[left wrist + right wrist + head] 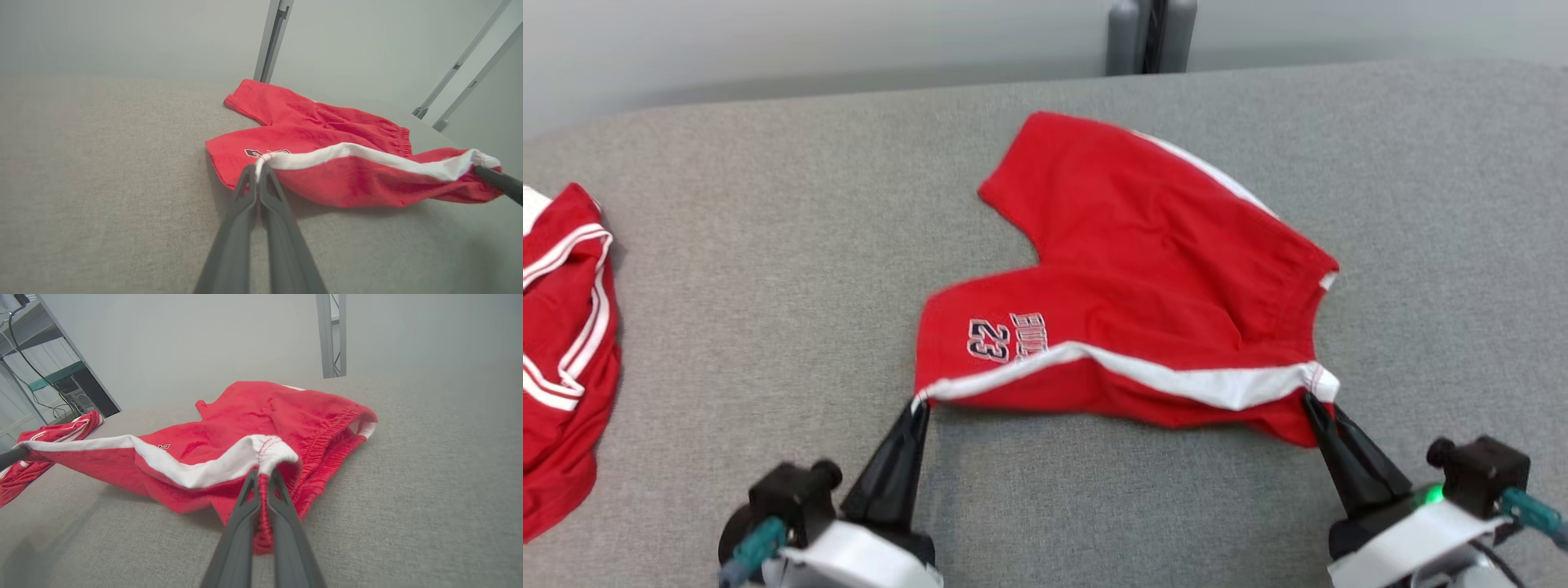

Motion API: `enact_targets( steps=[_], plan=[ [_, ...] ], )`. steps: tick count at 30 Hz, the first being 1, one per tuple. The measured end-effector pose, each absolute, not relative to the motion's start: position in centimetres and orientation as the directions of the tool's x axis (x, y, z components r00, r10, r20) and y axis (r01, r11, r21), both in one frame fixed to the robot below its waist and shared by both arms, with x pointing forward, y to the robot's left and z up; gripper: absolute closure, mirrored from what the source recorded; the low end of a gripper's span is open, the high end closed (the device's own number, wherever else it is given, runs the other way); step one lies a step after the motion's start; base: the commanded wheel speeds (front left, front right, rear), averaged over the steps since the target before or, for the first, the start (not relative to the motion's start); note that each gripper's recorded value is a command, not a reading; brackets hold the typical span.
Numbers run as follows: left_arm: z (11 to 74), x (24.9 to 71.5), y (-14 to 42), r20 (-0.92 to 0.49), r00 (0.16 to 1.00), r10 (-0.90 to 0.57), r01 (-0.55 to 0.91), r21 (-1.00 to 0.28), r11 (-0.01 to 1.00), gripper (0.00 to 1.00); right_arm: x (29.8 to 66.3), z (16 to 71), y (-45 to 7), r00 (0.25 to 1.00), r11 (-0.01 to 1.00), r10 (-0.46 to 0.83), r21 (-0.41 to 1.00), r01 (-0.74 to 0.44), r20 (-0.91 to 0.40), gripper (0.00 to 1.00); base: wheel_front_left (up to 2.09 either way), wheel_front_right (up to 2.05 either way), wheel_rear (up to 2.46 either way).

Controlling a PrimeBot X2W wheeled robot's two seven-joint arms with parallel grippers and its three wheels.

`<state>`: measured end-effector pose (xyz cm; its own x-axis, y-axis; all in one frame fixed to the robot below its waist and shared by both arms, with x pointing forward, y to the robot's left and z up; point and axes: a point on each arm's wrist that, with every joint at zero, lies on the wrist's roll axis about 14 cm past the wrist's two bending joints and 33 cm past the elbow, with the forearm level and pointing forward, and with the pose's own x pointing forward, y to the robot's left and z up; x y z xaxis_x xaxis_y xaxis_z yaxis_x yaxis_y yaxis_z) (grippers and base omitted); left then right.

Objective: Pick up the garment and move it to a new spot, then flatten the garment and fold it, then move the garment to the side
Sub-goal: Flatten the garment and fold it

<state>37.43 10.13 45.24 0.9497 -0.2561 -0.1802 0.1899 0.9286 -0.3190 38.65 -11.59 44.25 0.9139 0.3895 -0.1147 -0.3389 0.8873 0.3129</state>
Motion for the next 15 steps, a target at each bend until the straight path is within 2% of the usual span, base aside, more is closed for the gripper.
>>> enact_targets(
  steps=[6, 15],
  plan=[
    [47.5, 35.1, 10.8, -0.172, 0.960, -0.221, 0.156, -0.327, 0.932, 1.00, 36.4, 45.6, -11.4, 0.914, 0.892, 0.397, 0.269, -0.365, -0.077, 1.00, 0.00, 0.00, 0.00],
    [49.4, 35.6, 11.2, -0.135, 0.967, -0.216, 0.166, -0.308, 0.937, 1.00, 35.7, 45.9, -11.9, 0.930, 0.903, 0.359, 0.279, -0.326, -0.075, 1.00, 0.00, 0.00, 0.00]
  ],
)
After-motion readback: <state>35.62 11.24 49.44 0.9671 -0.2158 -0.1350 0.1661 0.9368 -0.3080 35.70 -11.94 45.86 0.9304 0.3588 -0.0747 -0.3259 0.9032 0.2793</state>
